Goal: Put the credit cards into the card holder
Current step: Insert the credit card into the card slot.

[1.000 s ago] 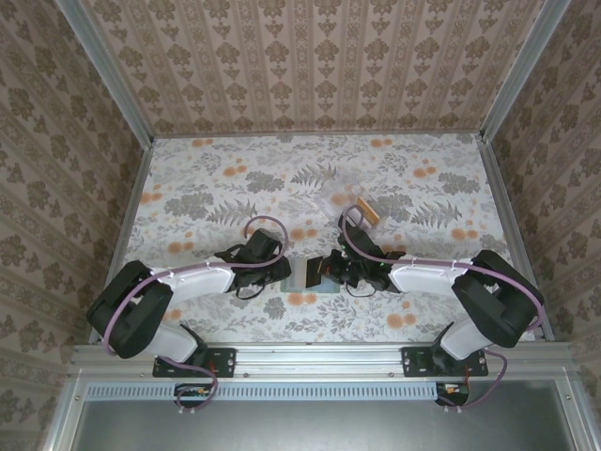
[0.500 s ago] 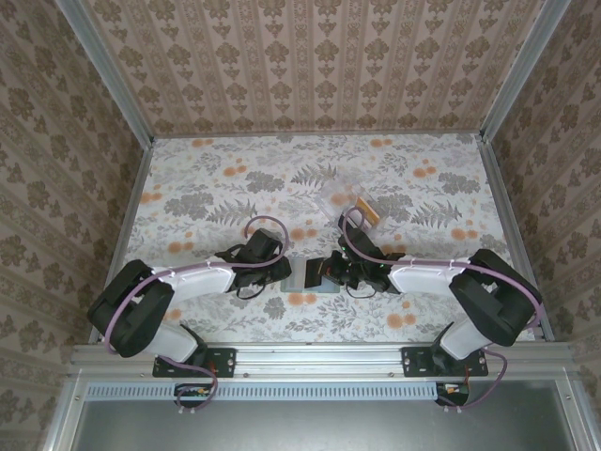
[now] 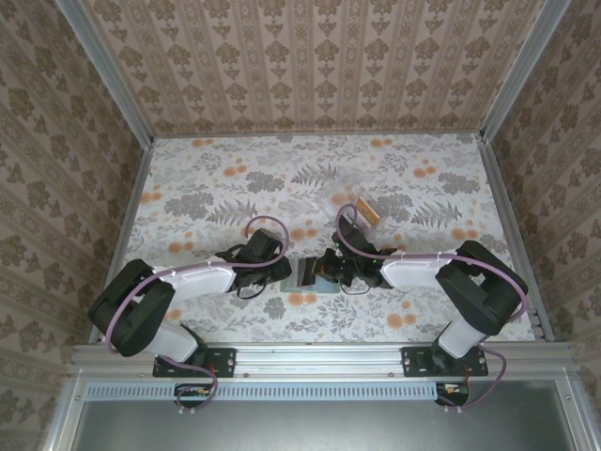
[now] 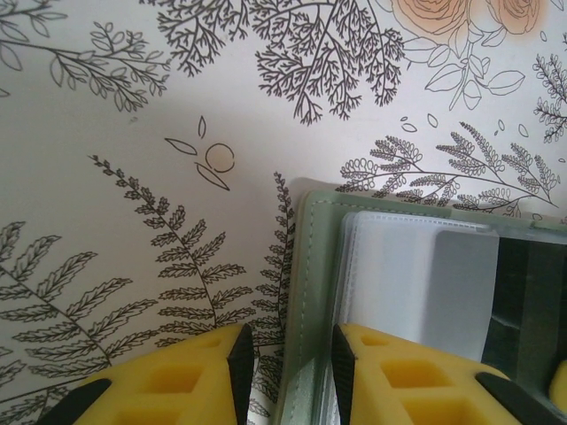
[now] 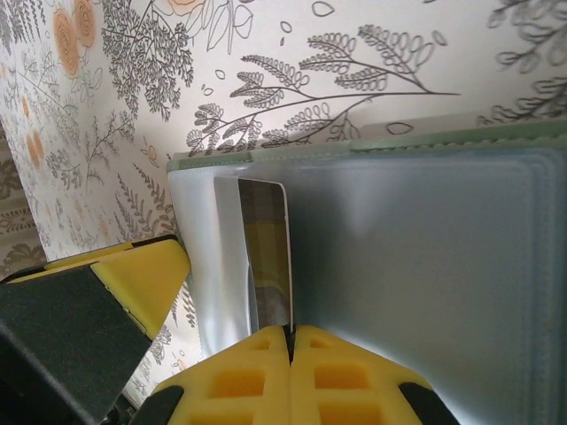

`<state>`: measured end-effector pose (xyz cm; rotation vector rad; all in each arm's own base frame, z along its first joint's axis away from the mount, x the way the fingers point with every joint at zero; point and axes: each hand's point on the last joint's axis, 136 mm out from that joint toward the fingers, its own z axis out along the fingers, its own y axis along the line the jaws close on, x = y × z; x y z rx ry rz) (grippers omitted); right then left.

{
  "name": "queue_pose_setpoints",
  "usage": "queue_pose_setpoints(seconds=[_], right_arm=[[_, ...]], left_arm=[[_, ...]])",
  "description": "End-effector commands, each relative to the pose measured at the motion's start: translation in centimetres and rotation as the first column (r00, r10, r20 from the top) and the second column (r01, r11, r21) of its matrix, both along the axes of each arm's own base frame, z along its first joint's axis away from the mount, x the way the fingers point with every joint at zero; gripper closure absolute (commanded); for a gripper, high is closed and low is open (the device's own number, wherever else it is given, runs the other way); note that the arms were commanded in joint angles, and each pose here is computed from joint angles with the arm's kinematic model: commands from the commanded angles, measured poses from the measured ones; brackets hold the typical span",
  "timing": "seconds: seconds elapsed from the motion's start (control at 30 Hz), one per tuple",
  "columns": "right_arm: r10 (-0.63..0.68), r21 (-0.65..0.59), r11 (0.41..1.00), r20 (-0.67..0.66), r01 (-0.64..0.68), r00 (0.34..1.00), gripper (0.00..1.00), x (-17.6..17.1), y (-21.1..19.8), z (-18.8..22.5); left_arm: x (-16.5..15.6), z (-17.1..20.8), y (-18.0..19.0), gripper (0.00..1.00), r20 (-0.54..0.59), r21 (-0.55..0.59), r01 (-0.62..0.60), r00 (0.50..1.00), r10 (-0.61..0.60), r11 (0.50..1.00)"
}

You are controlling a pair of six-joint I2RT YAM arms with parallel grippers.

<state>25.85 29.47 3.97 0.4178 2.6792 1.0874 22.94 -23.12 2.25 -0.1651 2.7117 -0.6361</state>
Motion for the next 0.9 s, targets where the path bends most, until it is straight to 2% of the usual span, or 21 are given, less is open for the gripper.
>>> queue_pose_setpoints(seconds=[0.0, 0.53, 0.87], right_arm=[[0.041, 0.002, 0.999, -0.01, -0.041, 0.999, 1.0, 0.0, 0.8, -0.4], [0.158, 0.035, 0.987, -0.02, -0.157, 0.987, 0.99, -0.4, 3.0, -0.6], [0.183, 0.016, 0.983, -0.007, -0.183, 0.983, 0.82, -0.3, 3.2, 0.5]], left_arm=[[-0.7, -0.7, -0.7, 0.67, -0.036, -0.005, 0.031, 0.999, -0.031, 1.0], [-0.4, -0.6, -0.9, 0.67, -0.031, 0.0, 0.032, 0.999, -0.032, 0.999], [-0.3, -0.6, -0.8, 0.66, -0.029, 0.005, 0.03, 0.999, -0.03, 1.0]])
